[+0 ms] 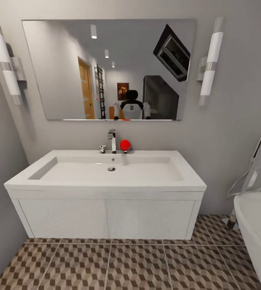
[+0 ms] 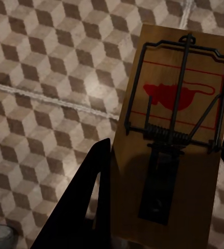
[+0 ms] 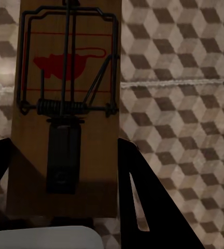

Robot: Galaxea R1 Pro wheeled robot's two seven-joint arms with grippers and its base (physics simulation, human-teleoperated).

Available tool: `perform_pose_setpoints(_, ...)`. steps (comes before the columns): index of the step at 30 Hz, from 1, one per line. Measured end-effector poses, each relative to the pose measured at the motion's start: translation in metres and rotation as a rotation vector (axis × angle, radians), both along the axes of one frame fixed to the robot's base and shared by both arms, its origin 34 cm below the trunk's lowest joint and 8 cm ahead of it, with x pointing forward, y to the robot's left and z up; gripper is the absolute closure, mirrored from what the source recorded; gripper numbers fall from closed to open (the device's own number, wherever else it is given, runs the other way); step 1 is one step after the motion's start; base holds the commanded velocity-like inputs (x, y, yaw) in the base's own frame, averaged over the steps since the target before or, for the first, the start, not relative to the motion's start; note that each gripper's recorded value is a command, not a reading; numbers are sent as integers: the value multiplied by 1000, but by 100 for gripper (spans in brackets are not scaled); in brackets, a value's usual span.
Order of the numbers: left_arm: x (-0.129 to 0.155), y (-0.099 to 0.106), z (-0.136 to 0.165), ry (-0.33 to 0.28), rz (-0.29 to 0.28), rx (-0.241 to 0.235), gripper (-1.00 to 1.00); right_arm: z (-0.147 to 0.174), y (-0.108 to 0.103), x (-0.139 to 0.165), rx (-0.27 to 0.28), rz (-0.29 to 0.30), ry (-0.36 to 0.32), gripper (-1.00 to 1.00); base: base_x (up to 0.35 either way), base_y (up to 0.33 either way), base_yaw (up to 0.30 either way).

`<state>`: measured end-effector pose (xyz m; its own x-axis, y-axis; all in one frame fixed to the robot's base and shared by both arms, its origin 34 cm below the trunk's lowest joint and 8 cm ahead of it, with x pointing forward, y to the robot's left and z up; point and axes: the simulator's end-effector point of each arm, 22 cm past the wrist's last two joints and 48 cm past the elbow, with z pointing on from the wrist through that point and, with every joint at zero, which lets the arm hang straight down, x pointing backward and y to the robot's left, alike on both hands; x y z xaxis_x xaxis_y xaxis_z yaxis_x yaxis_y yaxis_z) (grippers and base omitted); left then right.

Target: Take the four mousetraps from the cabinet in the bathroom and place them on the bathroom floor. Make sure all four end up on the same floor surface, and ensure that at least two of them are either under or directly next to the same bathroom sink.

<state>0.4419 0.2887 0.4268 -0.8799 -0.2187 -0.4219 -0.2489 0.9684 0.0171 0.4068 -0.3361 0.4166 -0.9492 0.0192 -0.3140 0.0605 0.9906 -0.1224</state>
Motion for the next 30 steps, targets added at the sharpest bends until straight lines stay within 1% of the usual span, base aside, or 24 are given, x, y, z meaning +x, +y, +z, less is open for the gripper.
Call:
perform_pose_setpoints(6,0,1,-11,-5,-2,3,100,-9,-1,6,-2,1,-35,100,0,0,0)
perform_pose_setpoints(13,5,3,-21,-35,0,9,100,-22,0,7,-2,1,-47,100,0,0,0)
perform_pose_setpoints(20,5,2,-34,-42,-1,9,100,-36,0,4,-2,1,-45,100,0,0,0)
perform_pose_setpoints(30,2,6,-54,-44,3,14,100,-57,-1,-1,-3,0,-34,100,0,0,0)
